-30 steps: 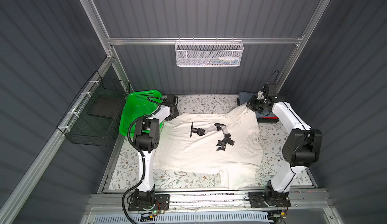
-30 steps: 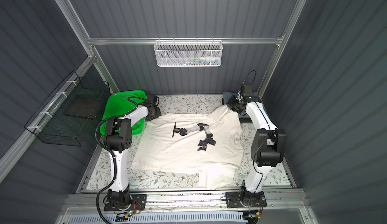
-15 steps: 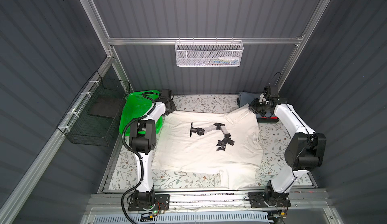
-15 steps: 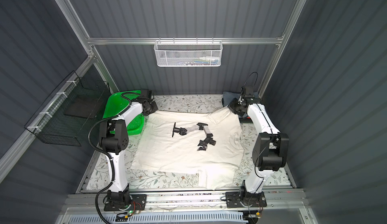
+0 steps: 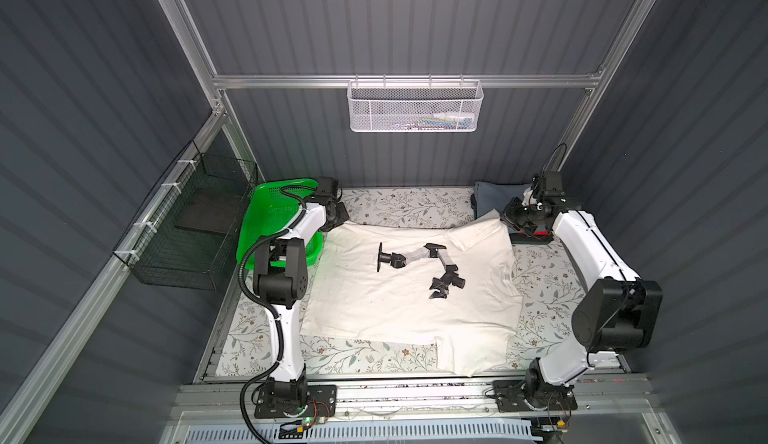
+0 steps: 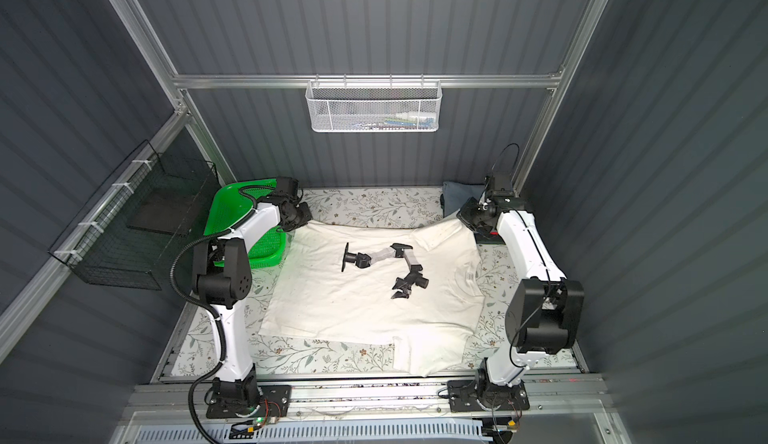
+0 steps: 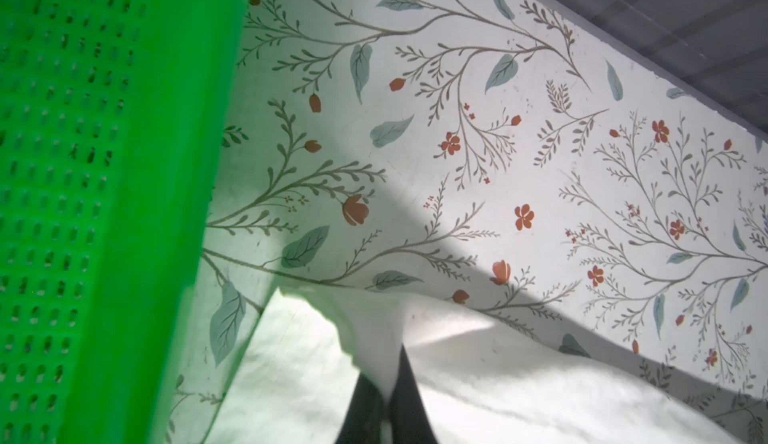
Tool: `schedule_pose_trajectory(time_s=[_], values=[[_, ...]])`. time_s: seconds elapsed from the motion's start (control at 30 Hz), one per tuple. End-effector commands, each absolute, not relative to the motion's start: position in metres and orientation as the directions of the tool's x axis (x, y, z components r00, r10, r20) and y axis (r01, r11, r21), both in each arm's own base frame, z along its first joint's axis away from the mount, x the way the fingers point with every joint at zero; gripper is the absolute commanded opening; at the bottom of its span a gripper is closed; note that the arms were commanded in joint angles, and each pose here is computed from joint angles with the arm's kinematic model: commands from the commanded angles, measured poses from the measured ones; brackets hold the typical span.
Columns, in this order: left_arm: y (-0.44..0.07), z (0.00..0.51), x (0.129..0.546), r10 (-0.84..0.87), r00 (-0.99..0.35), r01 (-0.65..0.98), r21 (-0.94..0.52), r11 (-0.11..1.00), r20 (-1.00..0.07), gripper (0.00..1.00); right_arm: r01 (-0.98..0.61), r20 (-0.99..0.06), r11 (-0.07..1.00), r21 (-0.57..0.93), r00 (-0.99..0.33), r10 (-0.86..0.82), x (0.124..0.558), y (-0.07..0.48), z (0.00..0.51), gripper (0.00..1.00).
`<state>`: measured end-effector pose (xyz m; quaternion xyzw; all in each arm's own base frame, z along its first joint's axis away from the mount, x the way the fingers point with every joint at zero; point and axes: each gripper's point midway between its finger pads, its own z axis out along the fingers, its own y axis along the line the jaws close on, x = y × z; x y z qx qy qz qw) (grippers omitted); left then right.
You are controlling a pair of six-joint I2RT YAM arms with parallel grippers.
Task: Fold and stack the t-shirts
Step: 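Pull far shoulder toward robot with right gripper while left gripper holds corner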
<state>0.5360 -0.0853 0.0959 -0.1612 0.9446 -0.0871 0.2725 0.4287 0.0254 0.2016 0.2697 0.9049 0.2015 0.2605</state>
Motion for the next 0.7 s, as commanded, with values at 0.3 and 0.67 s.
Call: schedule_pose_trajectory(time_s=[0.3, 0.67], values=[[-0.087, 0.122, 0.512, -0.384, -0.791, -0.252, -0.318, 0.914, -0.476, 0.0, 0.46, -0.295, 0.765, 0.45, -0.732, 0.614, 0.376, 0.02, 0.176, 0.0], [-0.078, 0.112, 0.493, -0.371, -0.805, -0.269, -0.272, 0.924, -0.462, 0.0, 0.503, -0.278, 0.755, 0.422, -0.72, 0.635, 0.343, 0.01, 0.17, 0.0]])
